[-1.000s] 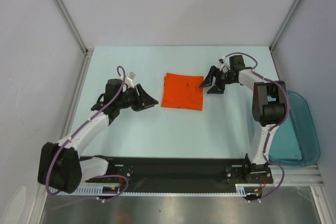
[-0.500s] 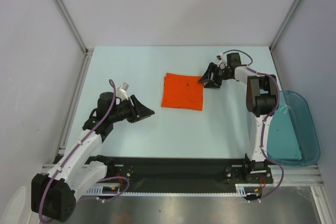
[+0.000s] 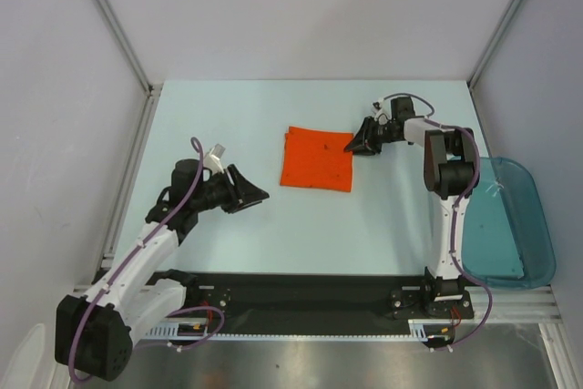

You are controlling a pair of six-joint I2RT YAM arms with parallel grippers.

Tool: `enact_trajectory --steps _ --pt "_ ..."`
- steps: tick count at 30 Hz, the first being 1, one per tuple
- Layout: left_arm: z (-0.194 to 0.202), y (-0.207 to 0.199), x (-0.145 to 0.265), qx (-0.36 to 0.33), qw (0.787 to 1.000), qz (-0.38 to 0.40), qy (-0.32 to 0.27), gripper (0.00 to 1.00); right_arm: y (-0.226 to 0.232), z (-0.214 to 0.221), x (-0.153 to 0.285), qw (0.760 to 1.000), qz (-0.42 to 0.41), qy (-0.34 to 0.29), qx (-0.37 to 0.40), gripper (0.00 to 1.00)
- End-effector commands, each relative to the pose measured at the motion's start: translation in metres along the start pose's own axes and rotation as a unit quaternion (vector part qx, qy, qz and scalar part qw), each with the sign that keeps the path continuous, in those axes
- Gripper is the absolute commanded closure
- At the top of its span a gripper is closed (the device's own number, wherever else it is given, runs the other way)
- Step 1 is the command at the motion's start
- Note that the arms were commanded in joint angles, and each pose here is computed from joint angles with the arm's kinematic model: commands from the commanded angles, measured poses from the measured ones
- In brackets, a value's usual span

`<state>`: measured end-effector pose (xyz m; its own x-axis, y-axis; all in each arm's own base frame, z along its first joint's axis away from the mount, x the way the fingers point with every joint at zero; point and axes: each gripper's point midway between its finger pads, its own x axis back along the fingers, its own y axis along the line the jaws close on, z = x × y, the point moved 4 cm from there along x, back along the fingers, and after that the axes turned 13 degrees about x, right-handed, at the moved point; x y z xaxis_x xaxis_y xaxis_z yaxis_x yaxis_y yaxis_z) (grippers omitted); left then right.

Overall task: Fold and stack the t-shirts
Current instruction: Neatly place the folded tshirt to the corner

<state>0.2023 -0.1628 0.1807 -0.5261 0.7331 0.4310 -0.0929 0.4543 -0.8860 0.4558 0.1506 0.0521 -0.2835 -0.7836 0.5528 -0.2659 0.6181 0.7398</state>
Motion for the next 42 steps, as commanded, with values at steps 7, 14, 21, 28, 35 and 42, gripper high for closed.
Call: enact_trajectory --steps 7,14,21,28,35,42 --pt "0.0 0.002 -0.003 0.003 1.0 0.028 -0.013 0.52 0.0 -0.011 0.006 1.0 0.005 0.018 0.011 0.99" --pt "0.007 0.016 -0.004 0.013 0.999 0.028 -0.009 0.51 -0.004 -0.017 0.044 0.99 0.127 0.052 0.023 1.0" --pt "0.012 0.026 -0.011 0.019 0.999 0.039 0.005 0.51 -0.021 -0.034 0.096 0.965 0.248 0.057 0.058 1.0" --pt "0.012 0.037 -0.017 0.013 0.999 0.031 0.002 0.51 -0.067 -0.09 0.166 0.921 0.388 -0.029 0.035 1.0" --pt "0.012 0.052 -0.03 0.016 0.999 0.025 0.012 0.51 -0.105 -0.141 0.221 0.855 0.502 -0.106 0.071 1.0" --pt "0.013 0.069 -0.047 0.042 0.998 0.018 0.037 0.51 -0.138 -0.168 0.242 0.814 0.55 -0.132 0.133 1.0"
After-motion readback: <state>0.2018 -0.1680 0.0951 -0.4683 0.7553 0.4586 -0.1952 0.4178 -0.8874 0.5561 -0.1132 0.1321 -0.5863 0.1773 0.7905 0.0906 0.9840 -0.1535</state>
